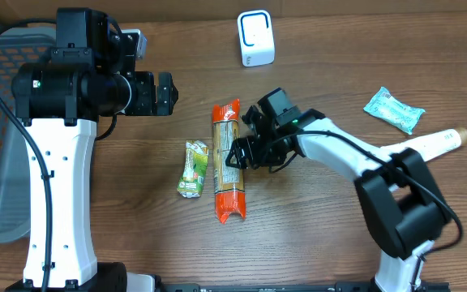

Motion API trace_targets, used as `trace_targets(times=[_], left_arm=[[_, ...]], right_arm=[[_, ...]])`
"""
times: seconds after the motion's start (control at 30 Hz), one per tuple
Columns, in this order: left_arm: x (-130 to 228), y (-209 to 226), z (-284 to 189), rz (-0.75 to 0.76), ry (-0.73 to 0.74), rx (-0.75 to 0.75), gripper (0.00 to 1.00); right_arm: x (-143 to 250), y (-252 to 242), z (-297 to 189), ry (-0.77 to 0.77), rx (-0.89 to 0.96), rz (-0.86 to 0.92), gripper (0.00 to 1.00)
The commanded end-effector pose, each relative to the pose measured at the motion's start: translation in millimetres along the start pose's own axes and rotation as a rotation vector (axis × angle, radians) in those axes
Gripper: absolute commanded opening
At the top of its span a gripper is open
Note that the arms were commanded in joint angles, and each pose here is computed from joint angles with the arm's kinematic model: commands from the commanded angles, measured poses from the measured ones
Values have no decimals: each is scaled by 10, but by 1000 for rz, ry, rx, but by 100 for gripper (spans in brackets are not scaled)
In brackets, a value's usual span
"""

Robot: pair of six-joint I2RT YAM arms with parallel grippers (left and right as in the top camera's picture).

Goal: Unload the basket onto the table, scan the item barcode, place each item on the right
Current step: 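Reach the right gripper to the red-capped spaghetti pack and grasp it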

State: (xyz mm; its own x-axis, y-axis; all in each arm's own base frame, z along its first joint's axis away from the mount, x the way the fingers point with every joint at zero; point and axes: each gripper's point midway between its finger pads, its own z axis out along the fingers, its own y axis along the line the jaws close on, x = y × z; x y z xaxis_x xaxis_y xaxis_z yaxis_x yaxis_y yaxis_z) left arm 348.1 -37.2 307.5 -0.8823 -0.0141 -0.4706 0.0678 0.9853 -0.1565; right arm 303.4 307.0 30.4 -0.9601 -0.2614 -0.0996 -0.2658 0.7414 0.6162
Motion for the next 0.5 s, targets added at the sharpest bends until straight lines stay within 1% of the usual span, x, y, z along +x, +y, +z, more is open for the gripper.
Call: trace_targets(times=[0.0,0.07,0.13,0.2,0.27,0.37,0.4,0.43,0.47], left_arm=[[-12,18,-4,20,-5,-5,100],[-12,16,-4,20,-5,-5,99],[-12,16,-4,20,-5,-5,100],[-12,16,-4,20,-5,-5,100],[-12,16,-4,20,-5,-5,99],[-12,17,-4,20,-5,-5,100],[-12,16,-4,20,-5,-5,100],[-12,16,-4,20,-5,-5,100],[-12,16,-4,20,-5,-5,100]], right_arm=[[119,-69,213,49,19,21,85],[154,-65,311,63,20,15,84],[171,-48,386,68,19,15,81],[164,-88,421,58,51,48,79],[160,-146,433,47,94,80,74],[167,-163,459,44,109,98,67],[171,-164,469,44,111,107,63],[173,-180,476,44,117,119,57],[173,-180,480,44,116,120,46]])
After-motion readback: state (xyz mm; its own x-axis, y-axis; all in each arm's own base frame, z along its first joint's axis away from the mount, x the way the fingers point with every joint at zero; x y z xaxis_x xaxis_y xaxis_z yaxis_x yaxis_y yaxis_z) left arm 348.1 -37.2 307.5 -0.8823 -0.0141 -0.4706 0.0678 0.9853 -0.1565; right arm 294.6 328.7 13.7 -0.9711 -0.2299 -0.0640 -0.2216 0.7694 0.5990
